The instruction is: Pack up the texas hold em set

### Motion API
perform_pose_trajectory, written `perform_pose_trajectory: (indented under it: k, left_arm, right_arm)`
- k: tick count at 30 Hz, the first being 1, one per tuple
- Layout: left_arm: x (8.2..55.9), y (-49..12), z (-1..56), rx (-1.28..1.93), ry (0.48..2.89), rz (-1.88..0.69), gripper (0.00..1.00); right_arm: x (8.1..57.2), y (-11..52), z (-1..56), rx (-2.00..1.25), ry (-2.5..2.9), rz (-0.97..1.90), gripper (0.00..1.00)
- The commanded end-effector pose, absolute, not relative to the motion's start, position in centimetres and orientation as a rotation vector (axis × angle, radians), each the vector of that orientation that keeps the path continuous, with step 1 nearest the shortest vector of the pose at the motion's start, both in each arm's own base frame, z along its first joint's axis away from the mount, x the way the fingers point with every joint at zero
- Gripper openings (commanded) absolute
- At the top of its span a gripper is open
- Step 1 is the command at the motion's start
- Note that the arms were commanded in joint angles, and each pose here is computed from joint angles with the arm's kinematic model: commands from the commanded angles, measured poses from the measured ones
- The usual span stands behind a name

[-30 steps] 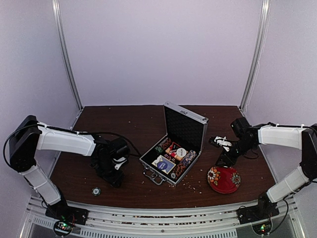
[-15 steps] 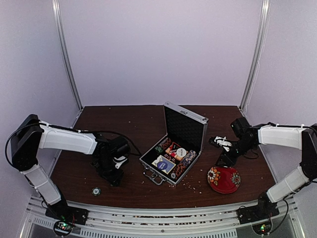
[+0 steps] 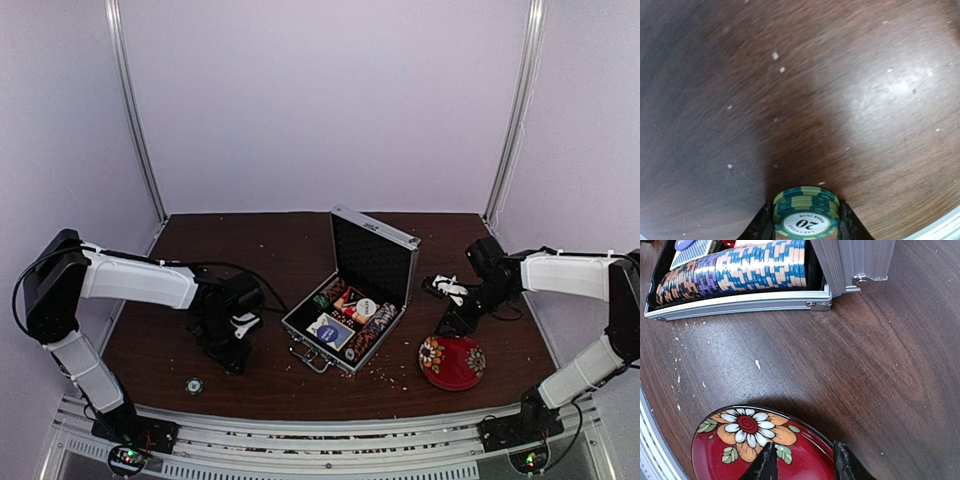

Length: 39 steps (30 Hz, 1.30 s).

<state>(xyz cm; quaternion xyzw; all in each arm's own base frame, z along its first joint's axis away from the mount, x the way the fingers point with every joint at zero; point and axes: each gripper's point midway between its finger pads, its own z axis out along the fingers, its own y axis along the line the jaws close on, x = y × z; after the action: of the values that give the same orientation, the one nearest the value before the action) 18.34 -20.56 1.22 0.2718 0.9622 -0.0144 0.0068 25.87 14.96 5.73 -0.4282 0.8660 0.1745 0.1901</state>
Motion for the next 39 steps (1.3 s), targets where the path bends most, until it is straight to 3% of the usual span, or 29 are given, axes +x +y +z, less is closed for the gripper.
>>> perform_pose_trajectory:
  k: [1,22,32,39]
  left_arm:
    - [19.4,-23.6,1.3,0.88,2.949,-0.225,0.28]
    - [21.1,-28.3,3.6,0.952,2.779,-0.343,0.25]
    - [26.1,-33.1,11.9,0.857,2.41,-0.518,0.26]
    - [30.0,-37.8,12.1,0.793,2.288,-0.596,0.26]
  right_arm:
    - [26.3,15.2,5.9,-1.222,2.43,0.476,0.38]
    - [26.2,15.2,5.7,-1.219,2.438,0.479,0.38]
    - [26.3,15.2,5.6,-1.219,2.441,0.478,0.39]
    - [26.1,15.2,5.7,-1.22,2.439,0.486,0.39]
